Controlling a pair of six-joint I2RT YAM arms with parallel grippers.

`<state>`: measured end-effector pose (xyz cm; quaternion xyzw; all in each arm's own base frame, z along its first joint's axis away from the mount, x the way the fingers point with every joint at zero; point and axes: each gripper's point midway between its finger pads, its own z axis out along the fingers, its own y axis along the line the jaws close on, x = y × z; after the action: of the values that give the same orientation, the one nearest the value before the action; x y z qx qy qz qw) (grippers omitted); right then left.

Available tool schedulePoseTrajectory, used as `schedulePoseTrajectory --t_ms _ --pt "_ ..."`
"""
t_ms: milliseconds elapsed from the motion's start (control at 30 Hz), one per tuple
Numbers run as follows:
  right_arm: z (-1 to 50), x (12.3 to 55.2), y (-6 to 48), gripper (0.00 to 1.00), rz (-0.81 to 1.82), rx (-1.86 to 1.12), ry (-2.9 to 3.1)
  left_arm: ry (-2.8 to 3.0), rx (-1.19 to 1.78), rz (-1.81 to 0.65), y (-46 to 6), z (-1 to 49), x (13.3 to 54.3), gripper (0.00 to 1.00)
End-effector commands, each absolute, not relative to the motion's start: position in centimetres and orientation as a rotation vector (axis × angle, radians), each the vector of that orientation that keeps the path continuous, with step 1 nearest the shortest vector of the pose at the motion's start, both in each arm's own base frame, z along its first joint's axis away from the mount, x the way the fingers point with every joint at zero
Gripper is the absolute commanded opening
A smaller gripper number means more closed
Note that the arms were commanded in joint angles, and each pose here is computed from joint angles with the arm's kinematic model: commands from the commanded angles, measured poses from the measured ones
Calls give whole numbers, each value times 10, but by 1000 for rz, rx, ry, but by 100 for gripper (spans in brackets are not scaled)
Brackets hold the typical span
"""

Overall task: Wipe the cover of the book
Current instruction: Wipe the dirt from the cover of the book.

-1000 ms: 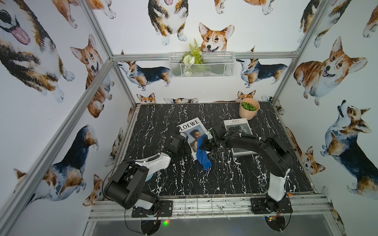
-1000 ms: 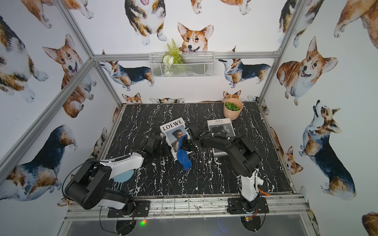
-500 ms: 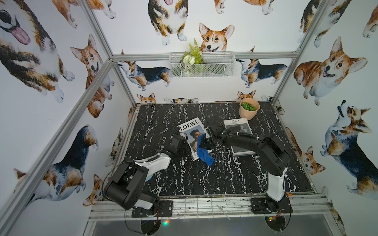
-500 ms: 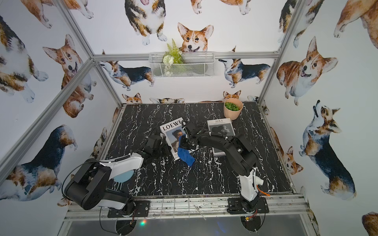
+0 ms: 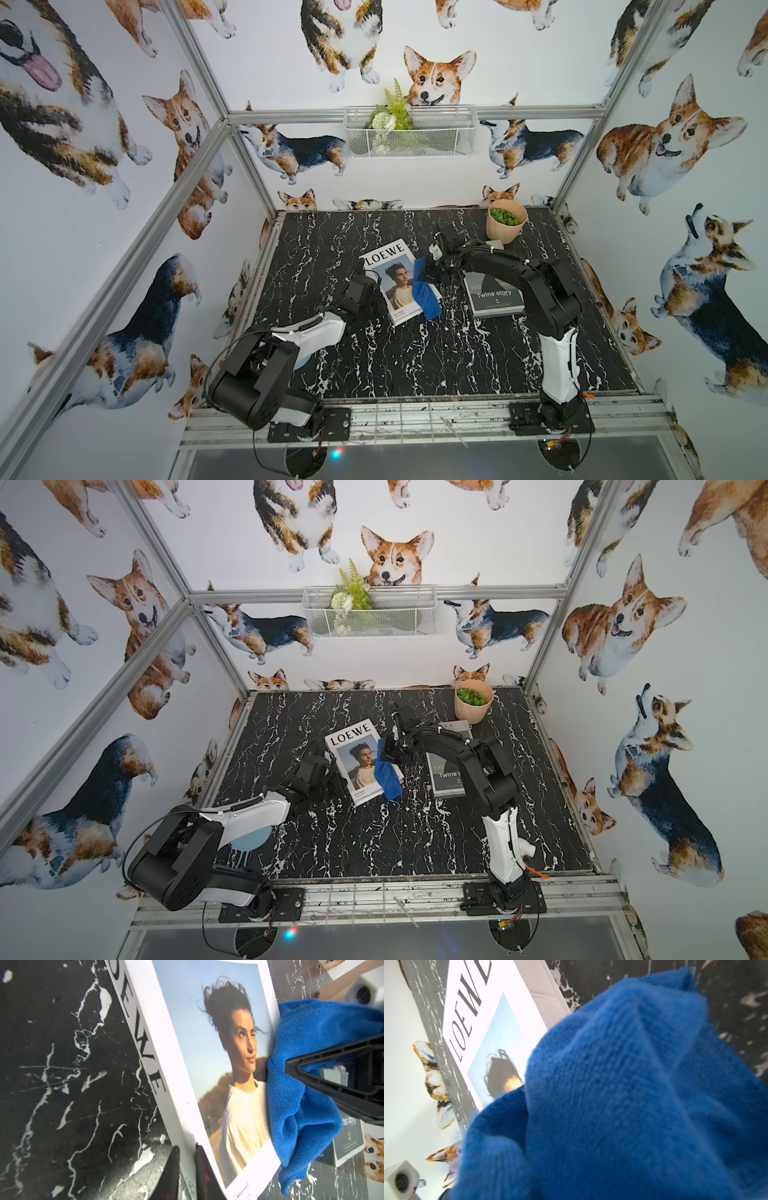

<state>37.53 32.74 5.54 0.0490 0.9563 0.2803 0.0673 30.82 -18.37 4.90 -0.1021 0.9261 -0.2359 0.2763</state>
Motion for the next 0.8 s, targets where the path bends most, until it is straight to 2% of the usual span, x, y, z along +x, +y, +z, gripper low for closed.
schedulePoseTrajectory --t_ms 0,167,300,433,600,767 --pt "22 355 310 0 571 228 3012 2675 -314 -447 -156 12 274 18" --pt "16 349 382 0 612 61 3042 2682 -319 -449 -156 9 274 18" --pt "15 369 401 0 621 45 3031 2683 -319 -448 -156 9 273 18" --pt "17 402 382 0 609 132 3014 2683 -319 -446 -156 8 273 18" --pt "30 441 329 0 581 271 2965 2684 -322 -442 -154 7 271 18" --pt "57 453 297 0 606 309 2929 2683 -317 -439 -153 7 271 18"
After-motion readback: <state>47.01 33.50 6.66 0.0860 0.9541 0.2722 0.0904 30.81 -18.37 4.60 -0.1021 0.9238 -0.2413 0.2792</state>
